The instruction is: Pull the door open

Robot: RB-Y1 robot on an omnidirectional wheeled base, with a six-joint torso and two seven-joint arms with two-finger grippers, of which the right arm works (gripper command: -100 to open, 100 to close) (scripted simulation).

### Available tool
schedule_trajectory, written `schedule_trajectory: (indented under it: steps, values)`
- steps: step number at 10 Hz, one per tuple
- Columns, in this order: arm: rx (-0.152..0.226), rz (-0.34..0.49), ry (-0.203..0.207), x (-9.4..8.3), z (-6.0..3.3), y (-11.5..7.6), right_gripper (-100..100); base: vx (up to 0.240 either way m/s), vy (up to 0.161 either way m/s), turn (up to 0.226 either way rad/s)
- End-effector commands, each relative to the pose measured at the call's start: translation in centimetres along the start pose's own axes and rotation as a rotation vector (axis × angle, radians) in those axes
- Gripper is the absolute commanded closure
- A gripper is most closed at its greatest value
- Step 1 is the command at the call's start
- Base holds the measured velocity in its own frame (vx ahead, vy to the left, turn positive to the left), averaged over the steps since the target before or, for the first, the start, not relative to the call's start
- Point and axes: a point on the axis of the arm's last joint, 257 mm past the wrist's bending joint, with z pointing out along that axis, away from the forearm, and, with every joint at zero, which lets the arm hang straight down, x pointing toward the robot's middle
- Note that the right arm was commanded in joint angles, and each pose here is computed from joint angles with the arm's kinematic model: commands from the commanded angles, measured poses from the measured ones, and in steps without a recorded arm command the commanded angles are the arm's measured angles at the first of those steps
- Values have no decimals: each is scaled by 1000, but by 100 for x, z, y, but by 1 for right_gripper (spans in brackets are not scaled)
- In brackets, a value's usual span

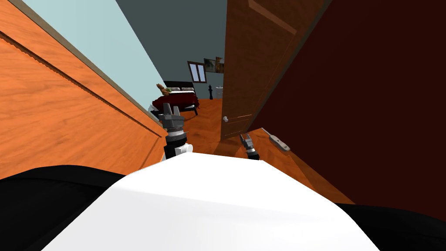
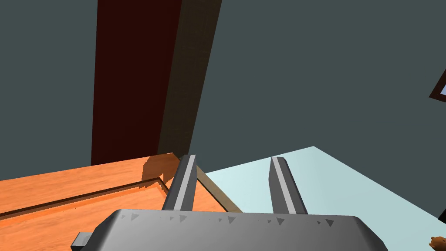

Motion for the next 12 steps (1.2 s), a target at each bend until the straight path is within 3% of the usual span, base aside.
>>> schedule_trajectory:
  steps: [1,8,12]
  values:
    - [-15,-38,34,168,-58,23,-100,136,85,-91]
    - [-80,-148,147,753,-270,169,-100,128,80,-78]
    - [-139,-206,218,1153,-446,338,-100,174,75,-103]
